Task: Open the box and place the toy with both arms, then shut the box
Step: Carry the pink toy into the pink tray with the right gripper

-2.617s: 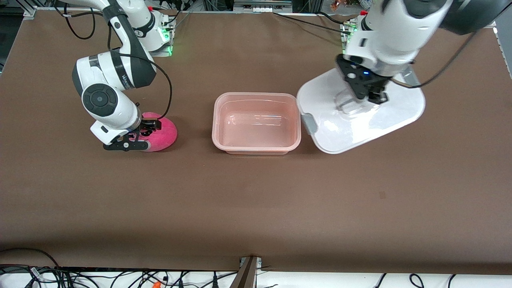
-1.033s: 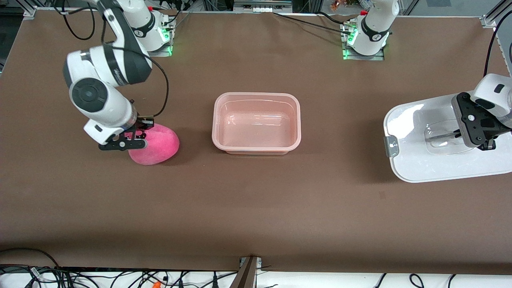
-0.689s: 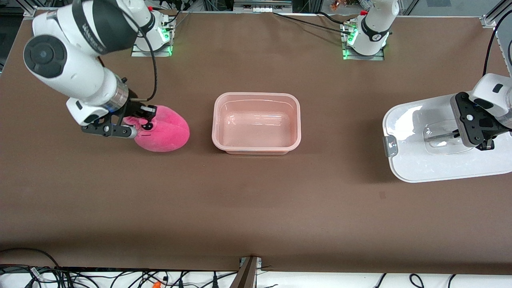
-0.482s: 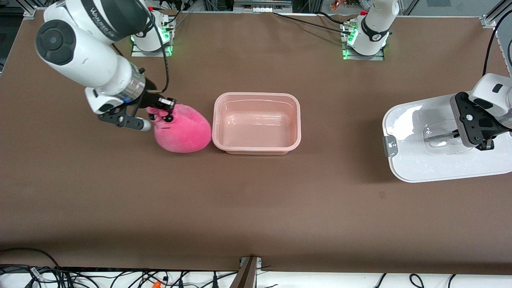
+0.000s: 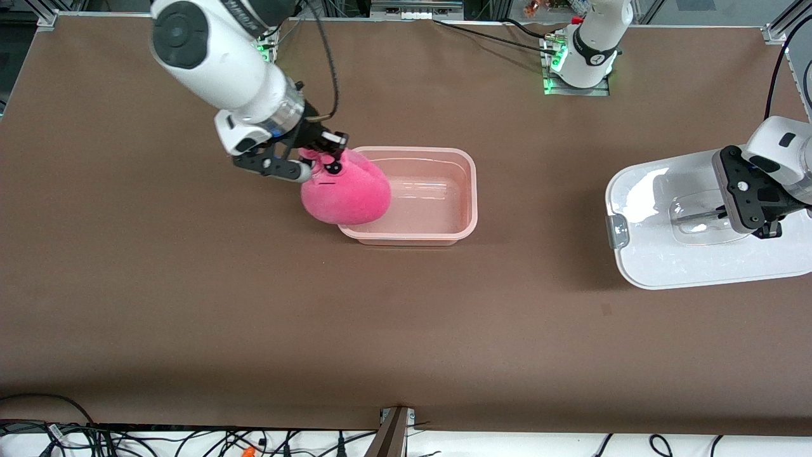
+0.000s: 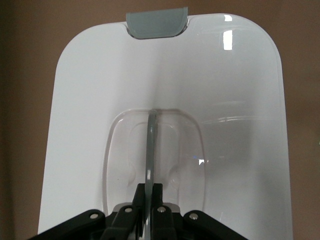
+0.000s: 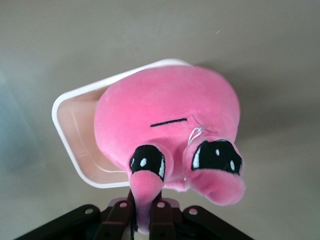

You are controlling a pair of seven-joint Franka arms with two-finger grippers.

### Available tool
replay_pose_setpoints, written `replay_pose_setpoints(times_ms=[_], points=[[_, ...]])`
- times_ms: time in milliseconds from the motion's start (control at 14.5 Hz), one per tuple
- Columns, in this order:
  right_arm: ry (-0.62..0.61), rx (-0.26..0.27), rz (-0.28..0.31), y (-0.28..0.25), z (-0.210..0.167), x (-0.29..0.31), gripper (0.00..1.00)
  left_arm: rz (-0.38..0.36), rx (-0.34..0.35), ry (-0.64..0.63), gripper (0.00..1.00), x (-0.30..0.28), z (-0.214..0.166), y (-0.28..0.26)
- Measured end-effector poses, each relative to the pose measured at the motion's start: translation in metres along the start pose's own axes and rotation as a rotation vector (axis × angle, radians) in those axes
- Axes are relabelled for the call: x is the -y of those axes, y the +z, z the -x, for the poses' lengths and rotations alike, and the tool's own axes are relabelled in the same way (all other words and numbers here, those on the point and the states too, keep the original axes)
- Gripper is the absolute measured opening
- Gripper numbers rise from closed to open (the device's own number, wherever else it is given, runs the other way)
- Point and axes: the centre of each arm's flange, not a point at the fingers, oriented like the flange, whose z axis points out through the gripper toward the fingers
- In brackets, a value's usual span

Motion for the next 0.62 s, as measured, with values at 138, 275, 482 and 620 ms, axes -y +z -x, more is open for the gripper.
replay_pose_setpoints(times_ms=[138,275,482,620], points=[[0.0,0.004,-0.011,0.018,0.01,0.016,0.11,0.001,0.0,0.0,0.07,0.0,0.0,0.0],[0.013,-0.015,-0.052,0.03,0.015,0.033,0.11,0.001,0.0,0.0,0.07,0.0,0.0,0.0],[0.13,0.004,-0.164,0.041,0.016,0.052,0.11,0.004,0.001,0.001,0.07,-0.001,0.0,0.0],[0.225,0.106,-0.253,0.046,0.011,0.055,0.11,0.005,0.001,0.002,0.07,-0.001,-0.001,0.0]])
